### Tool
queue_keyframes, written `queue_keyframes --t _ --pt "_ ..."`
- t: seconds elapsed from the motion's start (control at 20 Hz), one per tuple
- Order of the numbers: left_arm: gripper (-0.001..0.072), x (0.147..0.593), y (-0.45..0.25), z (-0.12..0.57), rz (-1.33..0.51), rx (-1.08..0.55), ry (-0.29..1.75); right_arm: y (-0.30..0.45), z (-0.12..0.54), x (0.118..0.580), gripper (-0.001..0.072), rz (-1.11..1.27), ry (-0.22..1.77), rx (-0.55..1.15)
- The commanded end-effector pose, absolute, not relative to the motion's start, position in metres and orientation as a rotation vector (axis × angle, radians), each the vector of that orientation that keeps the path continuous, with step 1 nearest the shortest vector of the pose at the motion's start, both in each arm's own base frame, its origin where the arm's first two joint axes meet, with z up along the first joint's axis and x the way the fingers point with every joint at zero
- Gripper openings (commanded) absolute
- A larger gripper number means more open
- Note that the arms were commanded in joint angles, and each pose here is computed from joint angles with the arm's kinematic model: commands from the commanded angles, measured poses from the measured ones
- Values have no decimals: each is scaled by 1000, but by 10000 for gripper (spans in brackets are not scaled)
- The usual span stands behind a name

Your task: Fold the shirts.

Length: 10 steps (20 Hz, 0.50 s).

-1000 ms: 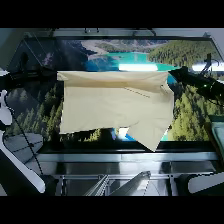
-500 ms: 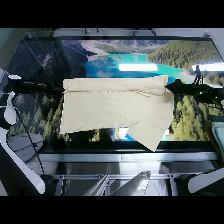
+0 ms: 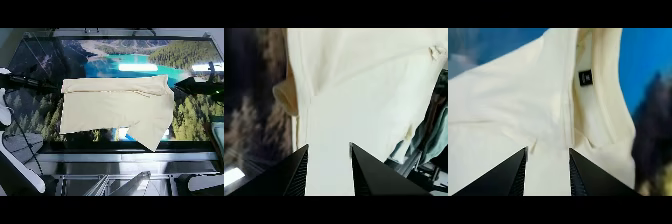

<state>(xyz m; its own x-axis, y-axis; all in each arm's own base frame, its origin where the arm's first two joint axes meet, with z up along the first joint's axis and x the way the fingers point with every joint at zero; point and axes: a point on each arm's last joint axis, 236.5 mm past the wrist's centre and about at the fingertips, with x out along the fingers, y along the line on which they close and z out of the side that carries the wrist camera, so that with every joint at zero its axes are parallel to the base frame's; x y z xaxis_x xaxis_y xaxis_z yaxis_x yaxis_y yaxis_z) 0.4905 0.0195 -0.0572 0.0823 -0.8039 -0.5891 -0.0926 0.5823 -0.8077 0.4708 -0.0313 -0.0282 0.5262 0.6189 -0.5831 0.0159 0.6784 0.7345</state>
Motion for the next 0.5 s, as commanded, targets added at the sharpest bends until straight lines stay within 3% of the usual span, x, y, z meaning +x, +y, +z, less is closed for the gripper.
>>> queue_keyframes --t 0.0,0.25,0.45 --pt "294 458 36 -42 -578 -926 1444 -37 -48 382 318 338 1258 746" --pt "294 382 19 -74 -485 -946 1579 10 -101 280 319 78 1376 987" --pt "295 338 12 -90 -415 -926 1672 32 -127 251 320 -50 1325 985"
